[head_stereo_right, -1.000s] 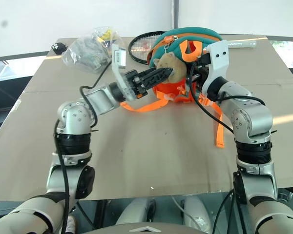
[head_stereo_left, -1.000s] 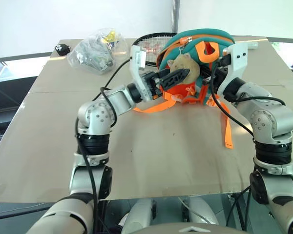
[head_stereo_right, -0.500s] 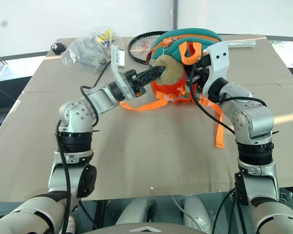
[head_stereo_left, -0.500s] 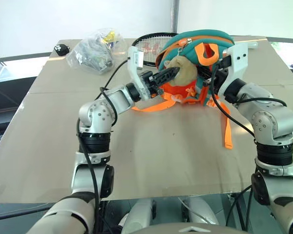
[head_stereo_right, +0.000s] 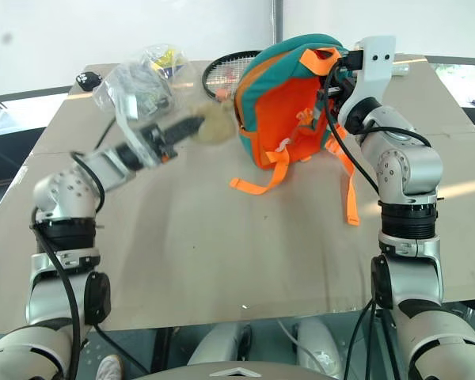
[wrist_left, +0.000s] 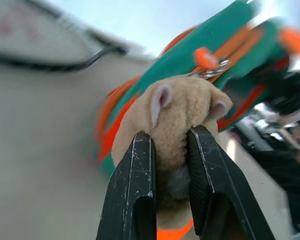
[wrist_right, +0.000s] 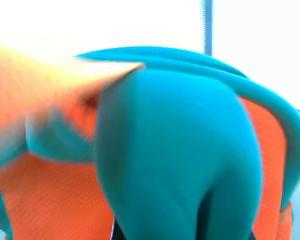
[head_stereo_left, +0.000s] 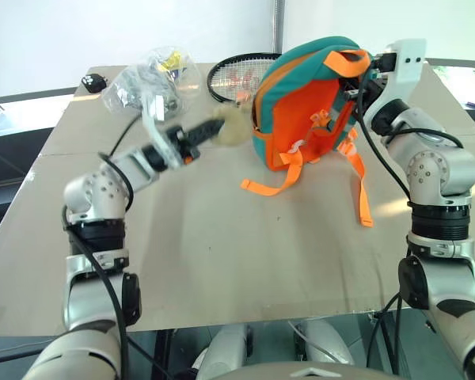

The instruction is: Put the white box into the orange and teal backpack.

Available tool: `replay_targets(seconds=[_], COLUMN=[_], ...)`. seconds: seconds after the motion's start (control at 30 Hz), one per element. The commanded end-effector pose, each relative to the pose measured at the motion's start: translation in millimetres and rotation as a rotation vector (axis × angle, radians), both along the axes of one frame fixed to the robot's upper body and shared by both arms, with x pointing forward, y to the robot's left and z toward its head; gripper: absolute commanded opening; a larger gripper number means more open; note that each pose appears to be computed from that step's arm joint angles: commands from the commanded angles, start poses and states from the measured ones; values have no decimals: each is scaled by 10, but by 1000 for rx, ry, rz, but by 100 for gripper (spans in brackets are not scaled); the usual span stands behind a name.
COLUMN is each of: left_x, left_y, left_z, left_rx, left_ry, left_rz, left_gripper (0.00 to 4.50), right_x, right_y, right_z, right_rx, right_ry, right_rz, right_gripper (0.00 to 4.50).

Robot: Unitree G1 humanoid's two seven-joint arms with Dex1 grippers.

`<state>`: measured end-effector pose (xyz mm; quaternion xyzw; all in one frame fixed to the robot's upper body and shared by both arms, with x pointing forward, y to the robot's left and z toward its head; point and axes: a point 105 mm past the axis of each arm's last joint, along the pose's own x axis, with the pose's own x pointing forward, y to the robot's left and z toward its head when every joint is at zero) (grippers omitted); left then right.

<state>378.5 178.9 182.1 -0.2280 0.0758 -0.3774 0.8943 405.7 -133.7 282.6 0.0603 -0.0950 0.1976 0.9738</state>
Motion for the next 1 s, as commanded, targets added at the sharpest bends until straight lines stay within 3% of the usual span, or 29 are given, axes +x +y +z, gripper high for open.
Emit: replay_targets(seconds=[0.03,0.13,0.27,0.4,0.53,0.6,0.67,0.77,0.93,0.97,1.0], left_x=[-2,-30,42,182,200,175,144,61,-142,-176,-284], left_y=[339,260,59,5,-198,-279,-307,-316,-360,-368,-359], left_z=[-489,-775,-745,-774,-614,-517,-397,-239,-166,-155,-136], left_rx=[134,181,131,178,180,213,217,249,299,301,296], left_ry=[130,183,152,126,6,-68,-137,-236,-314,-320,-332], left_rz=[159,178,181,245,194,160,140,118,79,75,60], left_gripper=[25,25,25,25,25,25,25,159,413,443,443], right_x=[-77,-108,-171,-234,-312,-394,-450,-511,-662,-686,-803], right_y=[-674,-755,-768,-760,-536,-352,-285,-334,-395,-413,-430], right_z=[435,454,408,406,231,37,-77,-315,-495,-517,-591], right_rx=[154,174,165,162,-17,-211,-267,-435,-457,-462,-473], right_ry=[-141,-142,-127,-121,-80,-69,-61,-33,1,6,20], right_rz=[-251,-280,-277,-264,-163,-59,-7,6,54,57,105], right_gripper=[0,0,0,0,0,0,76,203,448,450,450])
